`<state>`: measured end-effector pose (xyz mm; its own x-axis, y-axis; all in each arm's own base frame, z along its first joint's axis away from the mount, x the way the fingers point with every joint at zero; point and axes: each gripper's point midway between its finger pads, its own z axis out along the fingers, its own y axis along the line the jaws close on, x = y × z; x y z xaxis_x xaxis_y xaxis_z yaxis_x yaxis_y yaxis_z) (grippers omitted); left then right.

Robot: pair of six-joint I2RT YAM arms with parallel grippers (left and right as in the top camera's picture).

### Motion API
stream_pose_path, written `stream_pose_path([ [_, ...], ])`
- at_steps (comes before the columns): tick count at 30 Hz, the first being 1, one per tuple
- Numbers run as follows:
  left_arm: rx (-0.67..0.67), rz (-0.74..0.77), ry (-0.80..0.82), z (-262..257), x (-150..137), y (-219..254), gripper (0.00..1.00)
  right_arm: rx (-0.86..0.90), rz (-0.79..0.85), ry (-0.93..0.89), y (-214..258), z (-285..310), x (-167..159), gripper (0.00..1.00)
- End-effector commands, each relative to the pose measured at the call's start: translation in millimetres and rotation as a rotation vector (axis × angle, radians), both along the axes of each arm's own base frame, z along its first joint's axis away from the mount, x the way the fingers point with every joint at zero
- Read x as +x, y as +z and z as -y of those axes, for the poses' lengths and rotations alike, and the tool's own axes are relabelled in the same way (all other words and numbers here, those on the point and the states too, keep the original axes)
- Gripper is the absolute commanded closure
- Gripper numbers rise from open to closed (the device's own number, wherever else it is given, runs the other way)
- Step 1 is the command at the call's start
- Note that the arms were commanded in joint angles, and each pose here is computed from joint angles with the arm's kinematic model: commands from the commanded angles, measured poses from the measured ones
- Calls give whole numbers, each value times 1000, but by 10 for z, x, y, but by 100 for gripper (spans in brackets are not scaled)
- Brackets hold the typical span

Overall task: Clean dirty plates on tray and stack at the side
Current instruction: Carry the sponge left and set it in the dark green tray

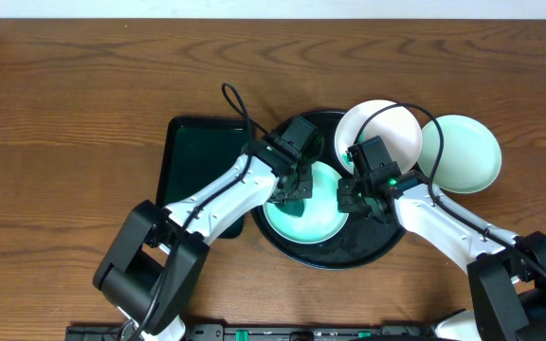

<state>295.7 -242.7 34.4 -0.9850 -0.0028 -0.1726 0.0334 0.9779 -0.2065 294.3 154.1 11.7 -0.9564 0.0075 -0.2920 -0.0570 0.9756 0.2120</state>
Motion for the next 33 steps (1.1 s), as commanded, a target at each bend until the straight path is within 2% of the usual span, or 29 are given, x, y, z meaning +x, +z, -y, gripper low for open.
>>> stream_pose_path([
  [1,35,-28,21,0,-79,-184,92,-10,-6,3,-32,10,-23,99],
  [4,4,-47,9,109,-136,-192,93,-10,-6,3,-32,10,-23,99],
  [8,-118,-71,-22,316,-181,-36,93,-10,-6,3,-32,11,-23,99],
  [15,-195,42,-5,229,8,487,93,-11,-6,4,-32,11,-24,99],
  [19,-212,107,45,-106,171,799,92,-11,-6,4,-32,11,-24,99],
  [25,-159,137,178,-940,328,1027,93,-11,-6,4,-32,11,-23,99],
  [33,50,60,343,-2053,240,878,92,-11,-6,4,-32,11,-23,99],
])
